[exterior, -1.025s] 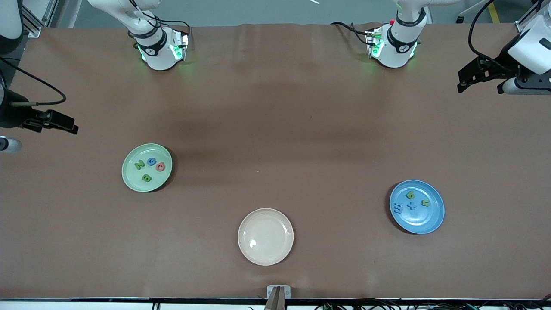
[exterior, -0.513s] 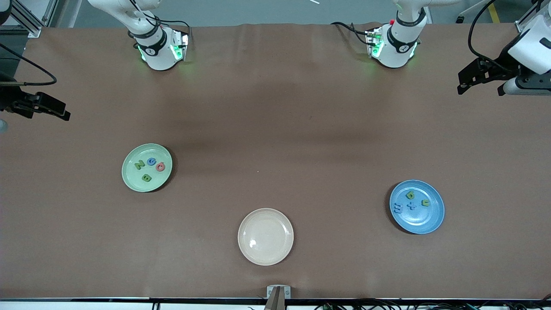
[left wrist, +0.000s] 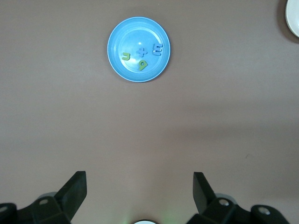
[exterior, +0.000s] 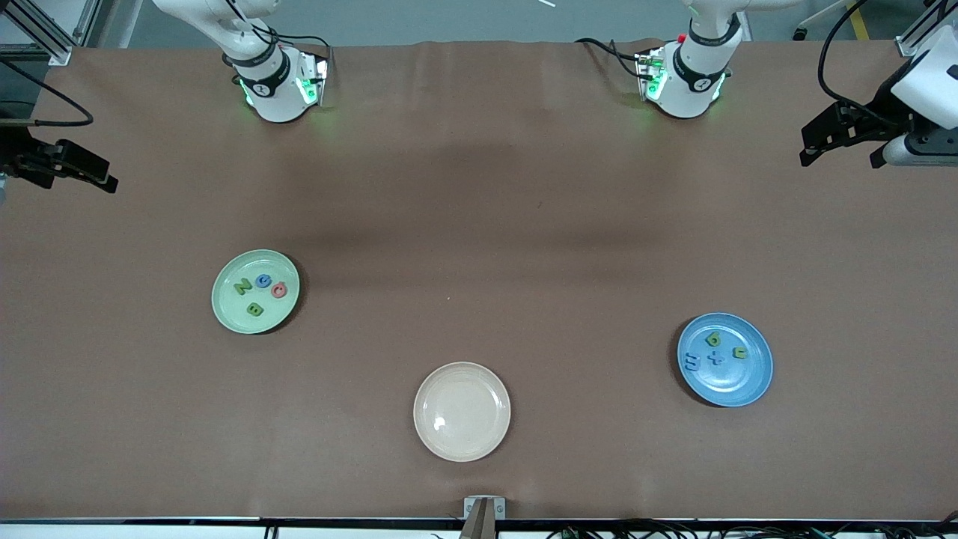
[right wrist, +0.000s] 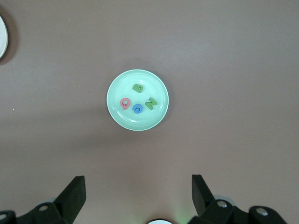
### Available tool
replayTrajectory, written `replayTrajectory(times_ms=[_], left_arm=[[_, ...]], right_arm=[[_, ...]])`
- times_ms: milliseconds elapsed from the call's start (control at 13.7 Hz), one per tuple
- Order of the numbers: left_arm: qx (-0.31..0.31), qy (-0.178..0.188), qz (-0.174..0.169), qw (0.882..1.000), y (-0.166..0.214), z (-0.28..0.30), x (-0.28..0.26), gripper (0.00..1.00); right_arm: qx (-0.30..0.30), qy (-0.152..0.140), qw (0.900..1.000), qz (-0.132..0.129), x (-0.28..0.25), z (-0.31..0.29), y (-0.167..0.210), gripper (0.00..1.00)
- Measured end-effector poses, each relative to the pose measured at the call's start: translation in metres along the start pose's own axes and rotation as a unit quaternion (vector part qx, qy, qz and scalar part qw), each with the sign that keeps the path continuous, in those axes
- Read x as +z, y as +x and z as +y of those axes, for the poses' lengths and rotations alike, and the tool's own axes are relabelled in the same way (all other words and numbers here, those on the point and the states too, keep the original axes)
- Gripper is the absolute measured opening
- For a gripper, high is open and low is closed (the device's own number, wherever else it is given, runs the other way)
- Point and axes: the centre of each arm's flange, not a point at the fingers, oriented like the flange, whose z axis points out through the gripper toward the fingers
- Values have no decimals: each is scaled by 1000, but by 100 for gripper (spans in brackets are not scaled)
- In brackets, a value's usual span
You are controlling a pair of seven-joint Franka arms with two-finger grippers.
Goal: Sort upper and lower case letters into plates
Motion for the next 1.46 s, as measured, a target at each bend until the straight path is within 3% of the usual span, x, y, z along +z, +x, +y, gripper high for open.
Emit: replayTrajectory(times_ms=[879, 1464], left_arm=[[-2, 0, 6, 1000, 1, -2, -3, 100], [-2, -1, 7, 1000, 1, -2, -4, 100]], right_arm=[[-3, 1, 1000, 9, -4, -3, -2, 100], [-43, 0, 999, 10, -5, -3, -2, 100]])
